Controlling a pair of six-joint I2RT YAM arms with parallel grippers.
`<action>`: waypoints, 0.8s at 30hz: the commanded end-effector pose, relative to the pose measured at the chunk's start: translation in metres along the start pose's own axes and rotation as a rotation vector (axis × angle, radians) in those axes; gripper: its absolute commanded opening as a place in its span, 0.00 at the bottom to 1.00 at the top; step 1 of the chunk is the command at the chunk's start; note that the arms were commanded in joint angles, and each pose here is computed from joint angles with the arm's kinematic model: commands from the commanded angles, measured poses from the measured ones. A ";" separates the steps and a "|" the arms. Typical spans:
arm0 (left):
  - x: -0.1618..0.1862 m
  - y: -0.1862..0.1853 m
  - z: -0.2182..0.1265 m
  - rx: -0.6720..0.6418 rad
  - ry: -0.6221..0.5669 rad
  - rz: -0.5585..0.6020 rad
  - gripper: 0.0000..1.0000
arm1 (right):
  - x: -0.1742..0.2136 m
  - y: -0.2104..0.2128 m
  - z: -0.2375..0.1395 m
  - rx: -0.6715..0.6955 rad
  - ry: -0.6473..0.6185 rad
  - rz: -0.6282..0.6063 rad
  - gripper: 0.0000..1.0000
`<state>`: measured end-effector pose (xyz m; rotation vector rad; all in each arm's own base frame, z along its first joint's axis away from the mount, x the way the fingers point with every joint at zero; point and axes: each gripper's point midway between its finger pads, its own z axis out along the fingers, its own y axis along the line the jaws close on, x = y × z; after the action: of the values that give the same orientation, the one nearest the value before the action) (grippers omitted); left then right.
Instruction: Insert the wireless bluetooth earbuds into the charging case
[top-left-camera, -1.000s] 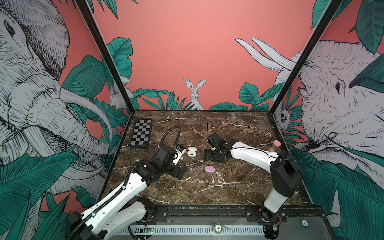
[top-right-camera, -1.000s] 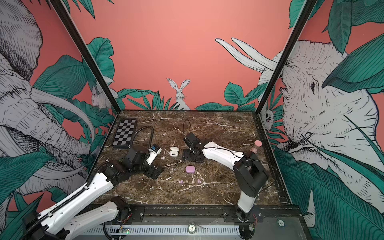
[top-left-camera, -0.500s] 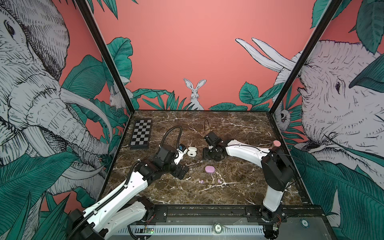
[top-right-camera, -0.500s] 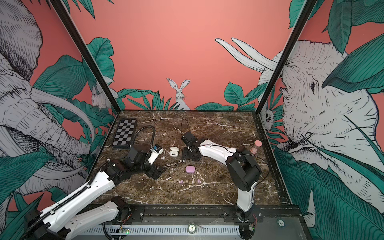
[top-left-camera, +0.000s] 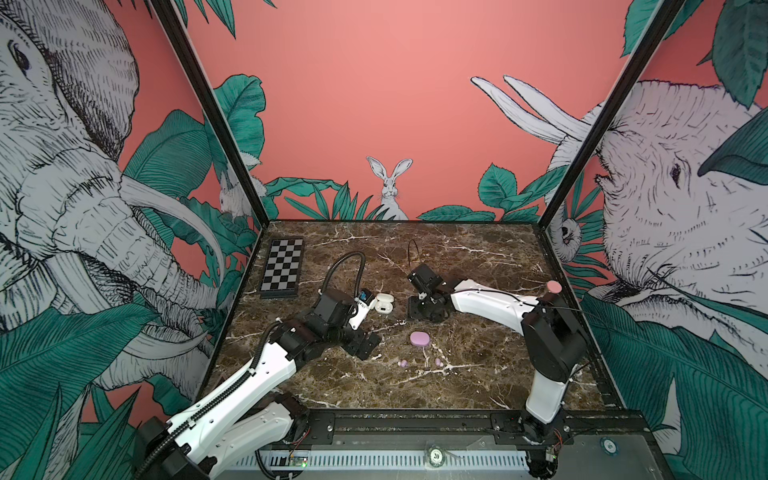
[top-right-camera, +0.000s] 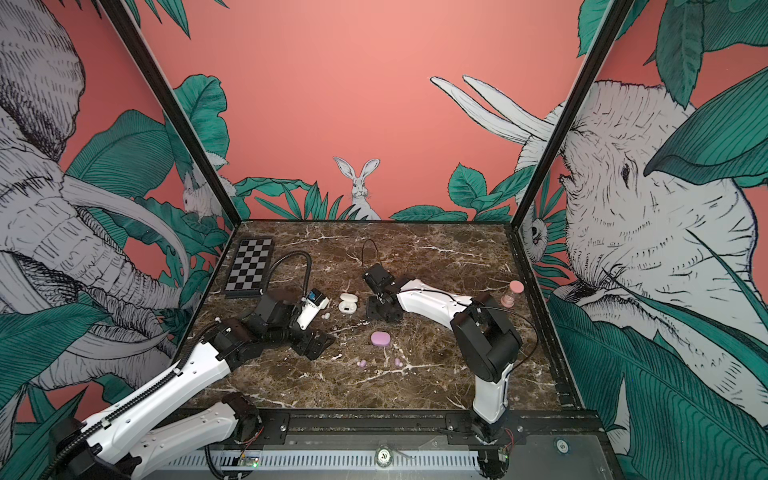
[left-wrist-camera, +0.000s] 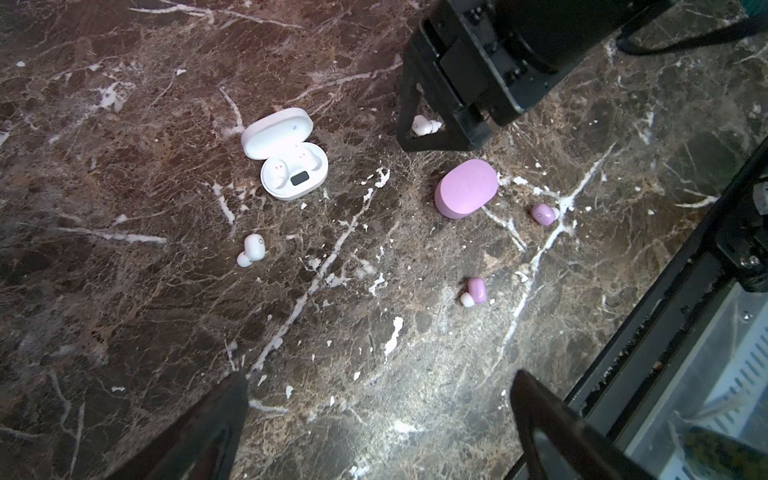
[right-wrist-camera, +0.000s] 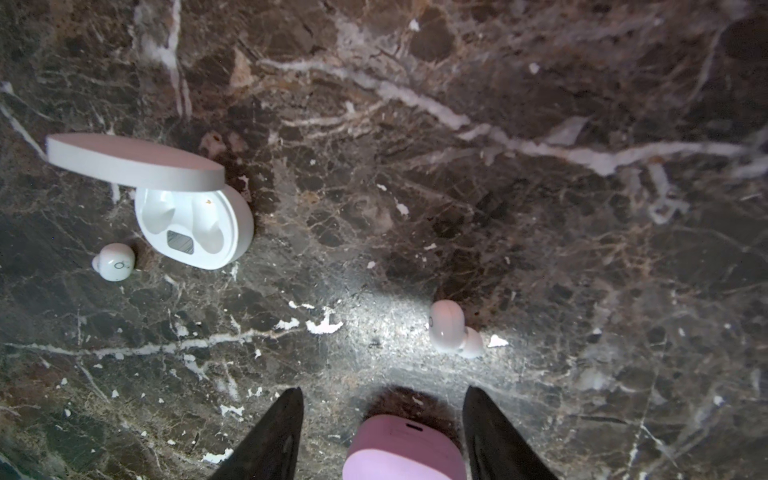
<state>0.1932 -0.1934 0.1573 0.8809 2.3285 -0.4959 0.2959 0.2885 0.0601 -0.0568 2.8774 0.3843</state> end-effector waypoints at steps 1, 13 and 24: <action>0.003 -0.003 0.003 0.014 0.005 0.008 0.99 | -0.005 -0.008 0.000 0.045 -0.013 -0.013 0.60; 0.003 0.001 0.001 -0.010 0.000 0.015 0.99 | -0.003 -0.009 0.009 0.056 0.007 -0.042 0.54; 0.006 -0.014 0.006 0.047 0.016 0.040 0.99 | -0.019 -0.008 0.006 0.079 -0.029 -0.054 0.53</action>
<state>0.1869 -0.2001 0.1546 0.9275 2.3222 -0.5042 0.3085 0.2897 0.0577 -0.1167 2.8592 0.3188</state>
